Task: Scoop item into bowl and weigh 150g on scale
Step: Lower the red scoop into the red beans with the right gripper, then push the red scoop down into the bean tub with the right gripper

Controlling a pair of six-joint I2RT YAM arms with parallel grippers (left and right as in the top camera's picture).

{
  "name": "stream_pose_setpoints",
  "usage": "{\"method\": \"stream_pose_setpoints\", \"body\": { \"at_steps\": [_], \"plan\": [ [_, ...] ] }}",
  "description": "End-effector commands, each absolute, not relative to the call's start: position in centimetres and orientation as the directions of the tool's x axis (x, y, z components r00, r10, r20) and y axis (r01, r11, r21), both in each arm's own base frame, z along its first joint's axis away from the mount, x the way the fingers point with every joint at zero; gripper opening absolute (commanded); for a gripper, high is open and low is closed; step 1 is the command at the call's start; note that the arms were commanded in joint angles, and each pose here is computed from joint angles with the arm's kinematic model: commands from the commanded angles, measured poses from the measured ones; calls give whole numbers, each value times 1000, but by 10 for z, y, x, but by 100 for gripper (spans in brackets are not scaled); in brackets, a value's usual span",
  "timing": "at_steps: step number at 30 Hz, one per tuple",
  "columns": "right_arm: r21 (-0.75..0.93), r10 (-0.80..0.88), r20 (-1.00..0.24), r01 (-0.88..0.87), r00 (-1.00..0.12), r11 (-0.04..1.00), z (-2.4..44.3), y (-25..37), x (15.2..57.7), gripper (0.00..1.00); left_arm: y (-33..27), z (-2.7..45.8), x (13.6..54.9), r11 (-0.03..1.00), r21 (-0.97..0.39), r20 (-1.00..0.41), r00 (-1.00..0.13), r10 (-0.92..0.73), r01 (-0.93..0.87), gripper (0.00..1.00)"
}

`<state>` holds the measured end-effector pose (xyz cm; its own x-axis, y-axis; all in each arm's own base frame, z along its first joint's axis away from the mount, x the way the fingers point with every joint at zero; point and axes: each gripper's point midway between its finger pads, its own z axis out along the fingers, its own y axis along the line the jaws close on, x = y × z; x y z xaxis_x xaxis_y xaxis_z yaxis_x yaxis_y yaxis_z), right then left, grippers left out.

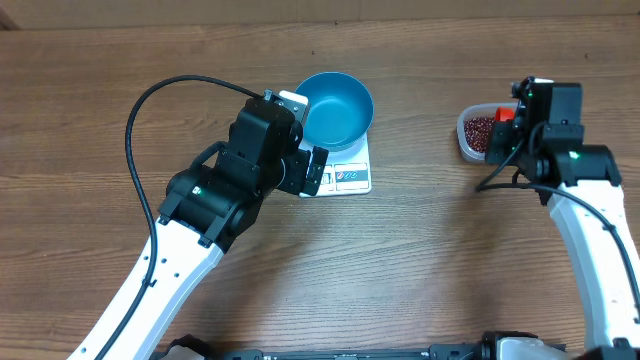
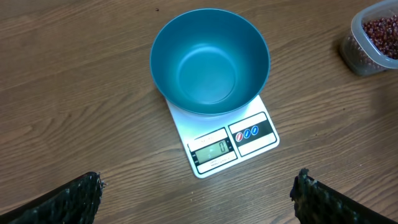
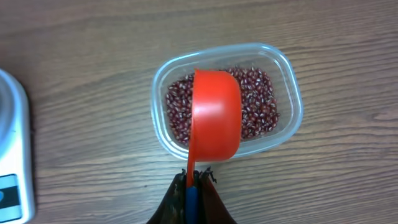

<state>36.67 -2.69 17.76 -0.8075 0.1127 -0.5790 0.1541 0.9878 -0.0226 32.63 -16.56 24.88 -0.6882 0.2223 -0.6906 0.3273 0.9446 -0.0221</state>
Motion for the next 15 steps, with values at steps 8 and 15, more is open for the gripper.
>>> {"method": "stream_pose_setpoints", "body": {
  "at_steps": [8, 15],
  "plan": [
    [12, 190, -575, 224, -796, 974, 176, -57, 376, 4, -167, 262, 326, 939, -22, -715, -661, 226, 344, 99],
    [131, 258, -544, 223, -798, 966, 203, -66, 368, 4, -167, 262, 326, 939, -22, -715, -661, 226, 344, 100]
  ]
}}
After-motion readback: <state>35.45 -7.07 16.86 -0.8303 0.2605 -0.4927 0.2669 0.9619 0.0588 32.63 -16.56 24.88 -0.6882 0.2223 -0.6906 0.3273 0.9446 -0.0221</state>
